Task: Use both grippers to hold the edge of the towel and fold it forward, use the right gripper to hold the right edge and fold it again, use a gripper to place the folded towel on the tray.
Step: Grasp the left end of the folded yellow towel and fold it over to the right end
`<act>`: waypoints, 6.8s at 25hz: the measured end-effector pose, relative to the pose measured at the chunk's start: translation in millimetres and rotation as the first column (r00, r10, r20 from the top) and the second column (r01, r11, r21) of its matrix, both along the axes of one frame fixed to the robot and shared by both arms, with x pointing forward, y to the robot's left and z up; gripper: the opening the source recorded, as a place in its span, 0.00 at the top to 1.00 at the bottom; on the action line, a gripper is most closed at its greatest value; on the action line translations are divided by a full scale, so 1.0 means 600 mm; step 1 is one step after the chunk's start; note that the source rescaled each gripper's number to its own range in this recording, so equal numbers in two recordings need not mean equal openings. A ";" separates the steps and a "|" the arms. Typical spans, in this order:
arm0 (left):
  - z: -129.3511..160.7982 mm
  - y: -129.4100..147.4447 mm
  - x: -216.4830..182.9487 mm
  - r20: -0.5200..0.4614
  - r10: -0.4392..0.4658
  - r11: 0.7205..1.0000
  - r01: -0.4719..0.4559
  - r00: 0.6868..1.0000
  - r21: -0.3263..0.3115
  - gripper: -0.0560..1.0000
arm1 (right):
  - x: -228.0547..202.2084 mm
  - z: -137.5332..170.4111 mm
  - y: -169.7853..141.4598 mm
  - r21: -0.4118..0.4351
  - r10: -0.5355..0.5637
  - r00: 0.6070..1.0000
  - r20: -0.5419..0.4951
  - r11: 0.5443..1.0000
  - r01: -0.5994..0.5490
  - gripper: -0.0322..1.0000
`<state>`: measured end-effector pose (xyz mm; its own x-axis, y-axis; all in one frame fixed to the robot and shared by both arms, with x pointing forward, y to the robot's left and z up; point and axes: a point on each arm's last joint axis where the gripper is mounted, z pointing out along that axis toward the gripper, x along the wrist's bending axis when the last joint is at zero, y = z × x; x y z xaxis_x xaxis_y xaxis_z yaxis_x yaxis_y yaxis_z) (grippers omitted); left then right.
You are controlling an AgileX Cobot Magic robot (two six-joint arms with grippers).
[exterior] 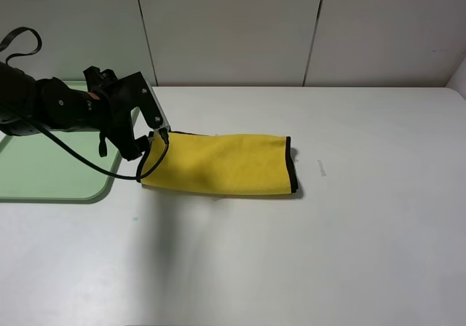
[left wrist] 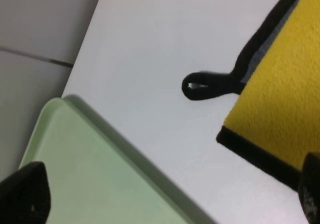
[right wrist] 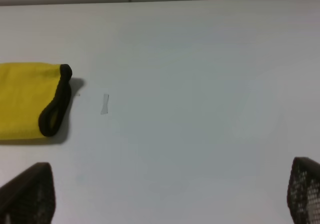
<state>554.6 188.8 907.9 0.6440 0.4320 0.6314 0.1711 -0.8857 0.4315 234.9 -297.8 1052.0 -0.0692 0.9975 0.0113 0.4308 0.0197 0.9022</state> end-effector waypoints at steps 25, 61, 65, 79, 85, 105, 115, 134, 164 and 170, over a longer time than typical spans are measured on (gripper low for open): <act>-0.019 0.004 -0.018 -0.568 0.510 0.425 -0.763 0.646 -0.487 0.00 | 0.000 0.000 0.000 0.000 0.000 1.000 0.000 1.000 0.000 0.00; -0.097 -0.026 0.014 -0.582 0.480 0.568 -0.738 0.657 -0.364 0.02 | 0.000 0.000 0.000 0.000 0.000 1.000 0.001 1.000 0.000 0.00; -0.099 -0.026 0.013 -0.573 0.473 0.592 -0.724 0.669 -0.356 0.05 | 0.000 0.000 0.000 0.000 0.000 1.000 0.001 1.000 0.000 0.00; -0.107 -0.049 0.033 -0.555 0.446 0.626 -0.688 0.702 -0.367 0.37 | 0.000 0.000 0.000 0.000 0.000 1.000 0.001 1.000 0.000 0.00; -0.113 -0.066 0.041 -0.544 0.431 0.642 -0.668 0.720 -0.376 0.38 | 0.000 0.000 0.000 0.000 0.000 1.000 0.001 1.000 0.000 0.00; -0.118 -0.090 0.034 -0.533 0.411 0.659 -0.645 0.739 -0.387 0.90 | 0.000 0.000 0.000 0.000 0.000 1.000 0.001 1.000 0.000 0.00; -0.085 -0.092 0.018 -0.603 0.375 0.660 -0.659 0.705 -0.360 0.90 | 0.000 0.000 0.000 0.000 0.000 1.000 0.001 1.000 0.000 0.00; 0.054 -0.072 0.020 -0.517 0.318 0.631 -0.584 0.795 -0.510 0.91 | 0.000 0.000 0.000 0.000 0.000 1.000 0.001 1.000 0.000 0.00; 0.004 -0.306 -0.005 -0.608 0.028 0.807 -0.377 0.794 -0.455 0.91 | 0.000 0.000 0.000 0.000 0.000 1.000 0.001 1.000 0.000 0.00; -0.012 -0.326 -0.020 -0.611 0.011 0.823 -0.354 0.791 -0.444 0.91 | 0.000 0.000 0.000 0.000 0.000 1.000 0.001 1.000 0.000 0.00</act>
